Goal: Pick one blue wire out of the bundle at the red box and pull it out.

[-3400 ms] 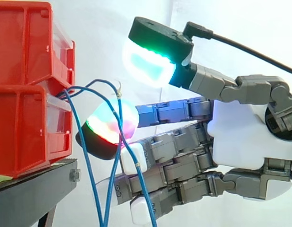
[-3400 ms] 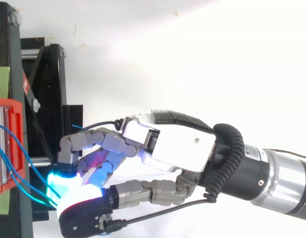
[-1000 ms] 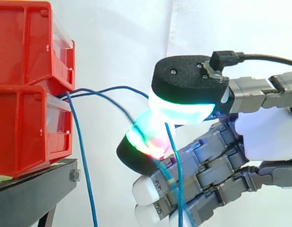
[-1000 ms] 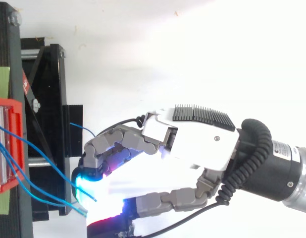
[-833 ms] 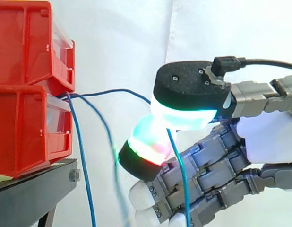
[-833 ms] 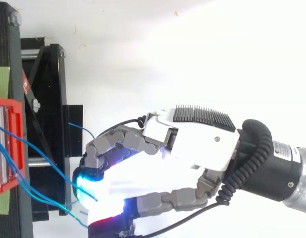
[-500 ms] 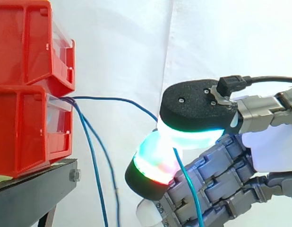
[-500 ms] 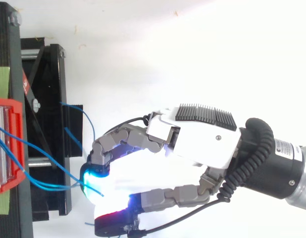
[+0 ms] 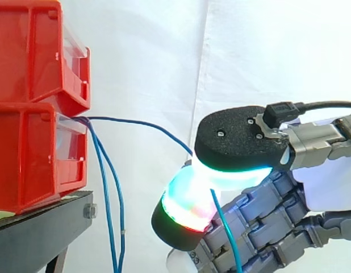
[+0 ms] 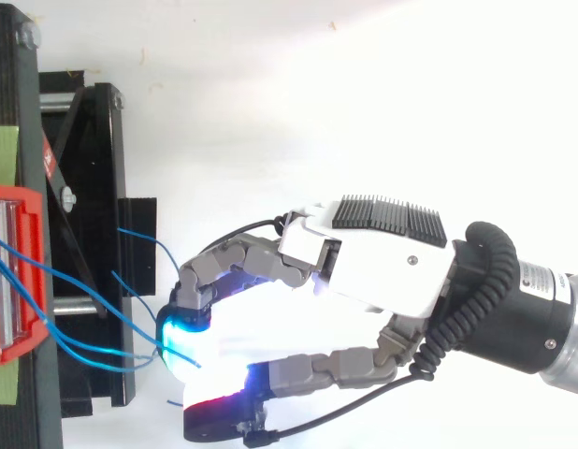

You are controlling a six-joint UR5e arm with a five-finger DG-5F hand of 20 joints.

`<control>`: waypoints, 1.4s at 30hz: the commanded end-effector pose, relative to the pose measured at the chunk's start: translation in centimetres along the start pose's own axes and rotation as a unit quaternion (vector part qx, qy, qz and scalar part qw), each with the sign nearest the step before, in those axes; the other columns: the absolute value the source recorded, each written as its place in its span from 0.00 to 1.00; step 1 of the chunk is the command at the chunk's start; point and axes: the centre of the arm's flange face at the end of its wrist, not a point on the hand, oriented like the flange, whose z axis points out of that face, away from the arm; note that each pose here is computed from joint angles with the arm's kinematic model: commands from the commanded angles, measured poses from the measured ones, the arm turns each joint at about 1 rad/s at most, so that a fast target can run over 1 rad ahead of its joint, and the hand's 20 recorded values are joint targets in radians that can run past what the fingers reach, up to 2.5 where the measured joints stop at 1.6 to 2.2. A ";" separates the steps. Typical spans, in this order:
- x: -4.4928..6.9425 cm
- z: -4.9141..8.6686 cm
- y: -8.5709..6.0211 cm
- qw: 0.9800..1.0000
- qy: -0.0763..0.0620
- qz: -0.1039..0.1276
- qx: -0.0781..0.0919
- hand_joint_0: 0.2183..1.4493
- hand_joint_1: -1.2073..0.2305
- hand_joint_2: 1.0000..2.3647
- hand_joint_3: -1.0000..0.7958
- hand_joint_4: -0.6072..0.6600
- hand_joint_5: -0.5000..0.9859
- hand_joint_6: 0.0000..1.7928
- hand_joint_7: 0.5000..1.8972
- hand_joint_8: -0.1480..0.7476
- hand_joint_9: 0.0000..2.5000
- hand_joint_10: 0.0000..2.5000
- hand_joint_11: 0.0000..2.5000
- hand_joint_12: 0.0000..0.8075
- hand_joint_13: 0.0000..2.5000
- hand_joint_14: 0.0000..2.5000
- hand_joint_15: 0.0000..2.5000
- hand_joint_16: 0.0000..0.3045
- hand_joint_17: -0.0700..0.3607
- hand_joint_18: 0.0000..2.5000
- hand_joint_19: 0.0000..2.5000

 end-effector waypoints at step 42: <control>0.0 0.0 -0.1 1.000 0.000 0.000 0.000 0.30 0.22 0.00 0.59 0.39 0.33 0.48 0.30 0.55 0.36 0.00 0.08 0.60 0.28 0.00 0.14 0.21 0.50 0.25 0.10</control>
